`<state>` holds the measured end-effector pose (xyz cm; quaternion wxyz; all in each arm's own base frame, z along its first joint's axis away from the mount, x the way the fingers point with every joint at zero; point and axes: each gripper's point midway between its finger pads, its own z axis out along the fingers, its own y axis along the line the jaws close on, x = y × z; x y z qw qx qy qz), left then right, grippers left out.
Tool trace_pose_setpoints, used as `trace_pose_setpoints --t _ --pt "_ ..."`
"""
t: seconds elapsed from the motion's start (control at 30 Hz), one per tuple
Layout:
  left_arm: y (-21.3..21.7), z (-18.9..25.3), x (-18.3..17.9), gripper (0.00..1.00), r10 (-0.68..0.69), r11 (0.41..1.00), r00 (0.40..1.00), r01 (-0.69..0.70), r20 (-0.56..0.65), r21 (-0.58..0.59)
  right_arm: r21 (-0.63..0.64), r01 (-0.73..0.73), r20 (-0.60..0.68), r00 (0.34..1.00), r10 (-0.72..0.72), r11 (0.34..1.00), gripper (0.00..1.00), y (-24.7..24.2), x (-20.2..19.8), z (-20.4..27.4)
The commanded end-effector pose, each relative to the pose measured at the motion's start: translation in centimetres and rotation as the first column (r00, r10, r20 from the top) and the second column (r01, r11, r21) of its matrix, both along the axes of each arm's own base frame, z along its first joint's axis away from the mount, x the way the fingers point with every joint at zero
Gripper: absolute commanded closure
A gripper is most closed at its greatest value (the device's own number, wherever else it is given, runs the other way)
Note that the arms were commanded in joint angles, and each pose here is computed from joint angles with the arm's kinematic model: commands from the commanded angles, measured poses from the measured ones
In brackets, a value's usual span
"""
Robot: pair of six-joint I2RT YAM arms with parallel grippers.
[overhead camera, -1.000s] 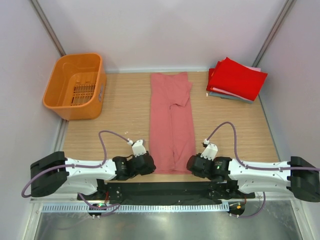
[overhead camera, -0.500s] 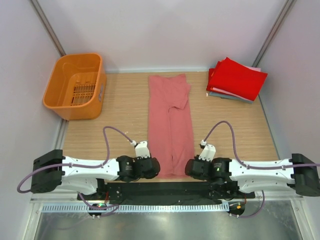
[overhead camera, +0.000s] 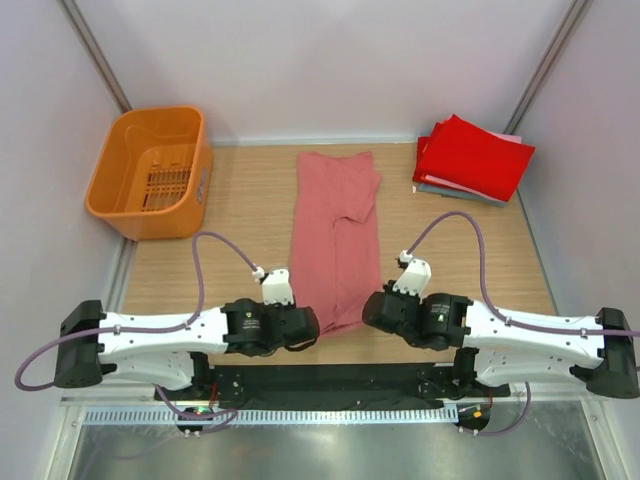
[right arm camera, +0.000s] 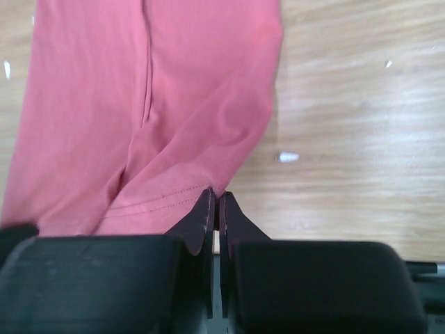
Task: Fold and stack the t-shirts
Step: Fold the tshirt
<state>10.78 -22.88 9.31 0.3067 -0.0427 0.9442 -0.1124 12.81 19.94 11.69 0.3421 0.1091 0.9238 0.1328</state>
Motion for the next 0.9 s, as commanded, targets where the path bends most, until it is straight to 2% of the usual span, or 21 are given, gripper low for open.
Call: trace_pose_setpoints --t 0.0,0.03,0.13,0.43,0.87 --pt "1.7 2.6 1.7 0.99 0.022 0.999 0.997 -0.025 0.077 0.041 -0.038 -0.004 0.086 0.996 0.007 0.999 0.99 -0.6 3.0 1.9" --pt "1.9 2.8 2.3 0.99 0.021 0.999 0.996 -0.025 0.083 0.048 -0.003 -0.012 0.075 0.997 0.012 1.0 0.99 0.0 3.2 2.2" --pt "1.8 3.5 3.8 0.99 0.018 0.999 0.996 -0.021 0.082 0.037 -0.004 0.001 0.092 0.996 0.0 1.0 0.99 -0.3 4.6 3.1" --pt "0.6 4.7 8.9 0.99 0.0 0.999 0.999 -0.002 0.033 0.045 -0.069 0.014 0.135 0.991 -0.004 0.998 0.99 -0.5 9.2 5.5" --pt "-0.2 4.5 17.6 0.98 0.002 0.998 0.998 0.001 -0.06 0.062 -0.109 0.049 0.128 0.991 -0.035 0.993 0.99 -1.4 16.8 6.4"
